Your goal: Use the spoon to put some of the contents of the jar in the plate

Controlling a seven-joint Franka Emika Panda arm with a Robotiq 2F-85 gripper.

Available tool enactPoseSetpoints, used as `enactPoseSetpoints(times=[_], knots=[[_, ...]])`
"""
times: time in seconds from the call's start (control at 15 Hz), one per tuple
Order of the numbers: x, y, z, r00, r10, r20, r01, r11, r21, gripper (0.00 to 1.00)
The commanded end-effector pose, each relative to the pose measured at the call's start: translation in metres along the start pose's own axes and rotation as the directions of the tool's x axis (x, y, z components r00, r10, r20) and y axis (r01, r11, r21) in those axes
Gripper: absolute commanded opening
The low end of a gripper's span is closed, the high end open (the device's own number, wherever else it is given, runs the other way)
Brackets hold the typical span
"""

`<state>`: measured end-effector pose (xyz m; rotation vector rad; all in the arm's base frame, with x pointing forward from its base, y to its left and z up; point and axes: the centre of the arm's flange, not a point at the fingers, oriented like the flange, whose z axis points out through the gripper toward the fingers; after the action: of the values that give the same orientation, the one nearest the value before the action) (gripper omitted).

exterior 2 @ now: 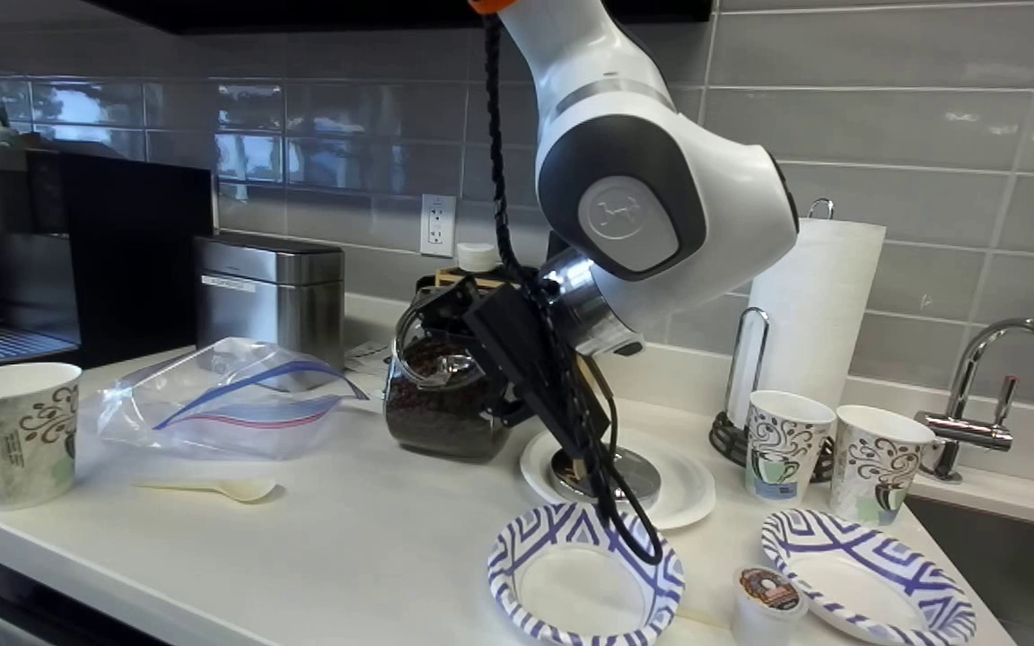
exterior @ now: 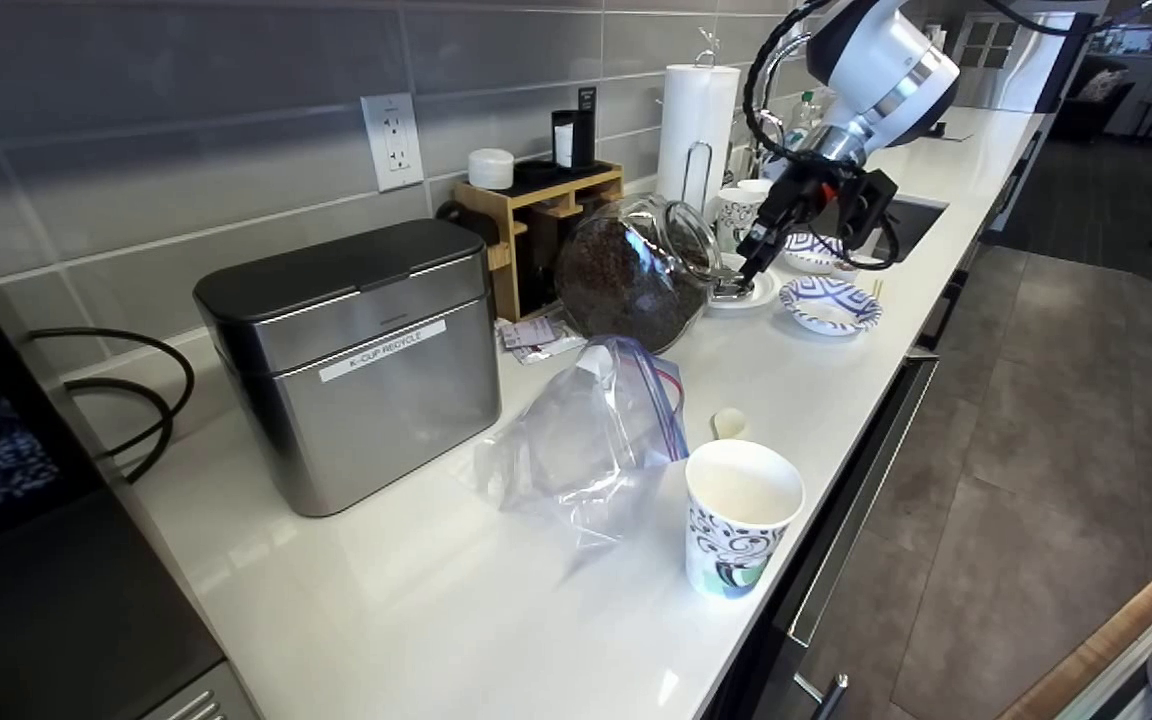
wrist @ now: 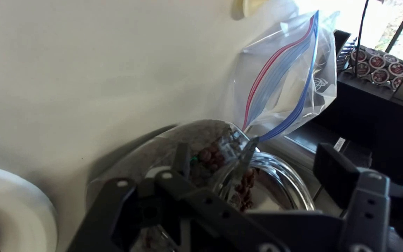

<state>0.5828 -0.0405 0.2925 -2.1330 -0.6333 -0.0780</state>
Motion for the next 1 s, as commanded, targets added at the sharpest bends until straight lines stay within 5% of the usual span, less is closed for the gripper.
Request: enactPoseSetpoints(times=[0.0,0.53,0.93], knots=[[0.0093,0.0078,0.0027,0.999,0.039,0.001,-0.039,0.998,0.047,0.60],[0.0132,0.0105,0.0076,0.997,0.073,0.008,-0.073,0.994,0.078,0.01],[0.0131,0.0103,0.0052,0.996,0.093,0.009,-0.094,0.991,0.093,0.01]])
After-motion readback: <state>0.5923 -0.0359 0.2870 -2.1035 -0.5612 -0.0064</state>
